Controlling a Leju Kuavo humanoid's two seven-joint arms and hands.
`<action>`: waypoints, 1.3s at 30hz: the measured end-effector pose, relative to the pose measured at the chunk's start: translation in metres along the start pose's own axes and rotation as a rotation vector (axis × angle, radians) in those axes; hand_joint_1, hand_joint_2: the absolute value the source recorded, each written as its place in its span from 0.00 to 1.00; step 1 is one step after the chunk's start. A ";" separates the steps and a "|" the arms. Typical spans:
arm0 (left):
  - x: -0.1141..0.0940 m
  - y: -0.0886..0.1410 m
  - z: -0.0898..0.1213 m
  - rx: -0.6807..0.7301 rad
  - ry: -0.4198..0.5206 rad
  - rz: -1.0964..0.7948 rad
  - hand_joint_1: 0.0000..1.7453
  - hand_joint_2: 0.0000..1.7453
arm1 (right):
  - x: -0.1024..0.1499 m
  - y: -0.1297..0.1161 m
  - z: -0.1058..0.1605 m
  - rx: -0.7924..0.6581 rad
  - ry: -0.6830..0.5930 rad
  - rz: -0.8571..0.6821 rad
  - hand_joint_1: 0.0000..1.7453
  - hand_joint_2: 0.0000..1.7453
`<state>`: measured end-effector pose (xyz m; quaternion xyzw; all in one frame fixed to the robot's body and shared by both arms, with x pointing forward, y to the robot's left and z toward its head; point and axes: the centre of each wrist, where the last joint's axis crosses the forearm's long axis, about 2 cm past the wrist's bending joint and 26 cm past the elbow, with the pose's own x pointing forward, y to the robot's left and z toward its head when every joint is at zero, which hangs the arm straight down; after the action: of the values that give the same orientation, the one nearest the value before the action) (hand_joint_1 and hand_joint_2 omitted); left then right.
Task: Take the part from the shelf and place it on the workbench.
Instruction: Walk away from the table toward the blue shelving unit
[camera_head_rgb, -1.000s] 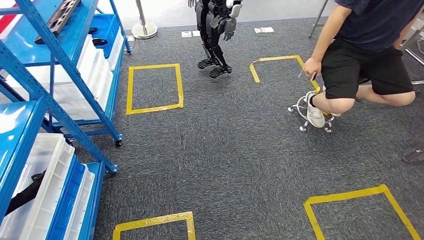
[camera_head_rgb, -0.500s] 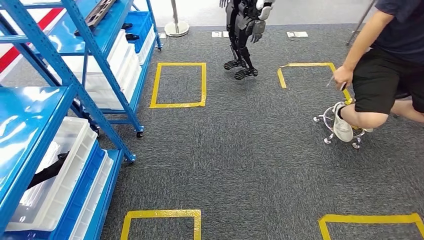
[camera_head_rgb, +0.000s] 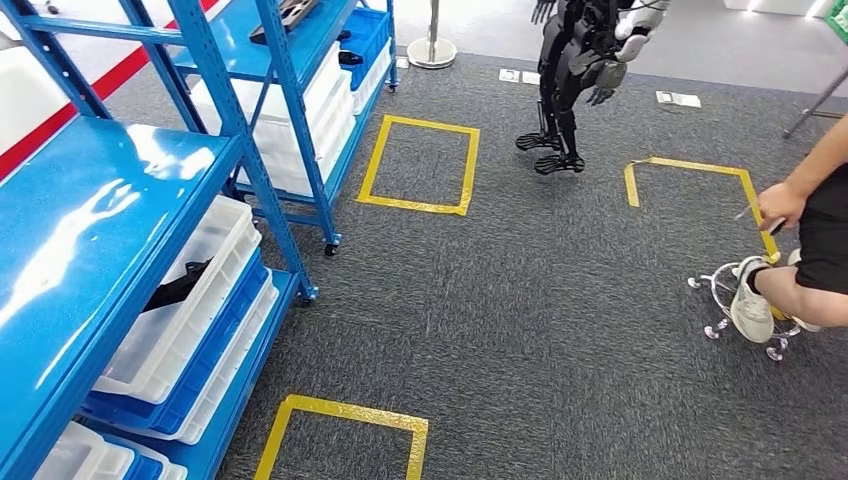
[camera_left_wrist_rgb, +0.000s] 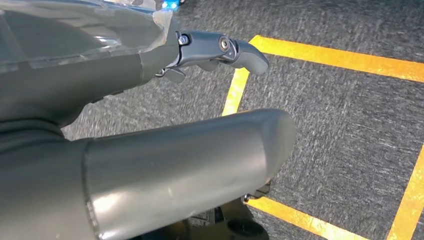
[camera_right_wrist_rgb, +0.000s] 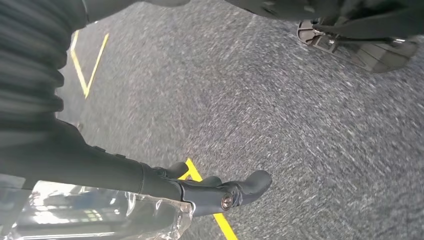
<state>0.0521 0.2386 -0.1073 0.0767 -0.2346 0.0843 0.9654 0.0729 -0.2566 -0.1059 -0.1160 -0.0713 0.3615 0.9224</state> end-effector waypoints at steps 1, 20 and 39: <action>0.000 -0.005 0.001 -0.002 -0.002 -0.001 0.00 0.00 | 0.001 0.000 0.000 -0.001 0.002 0.002 0.00 1.00; 0.005 -0.026 0.006 0.003 -0.009 0.006 0.00 0.00 | 0.013 -0.007 0.000 -0.016 -0.017 0.022 0.00 0.00; 0.009 -0.031 0.006 0.005 -0.024 0.002 0.00 0.00 | 0.010 -0.009 0.000 -0.026 -0.001 0.026 0.00 0.00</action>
<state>0.0640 0.2090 -0.1014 0.0799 -0.2461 0.0848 0.9622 0.0858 -0.2563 -0.1035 -0.1287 -0.0750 0.3724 0.9160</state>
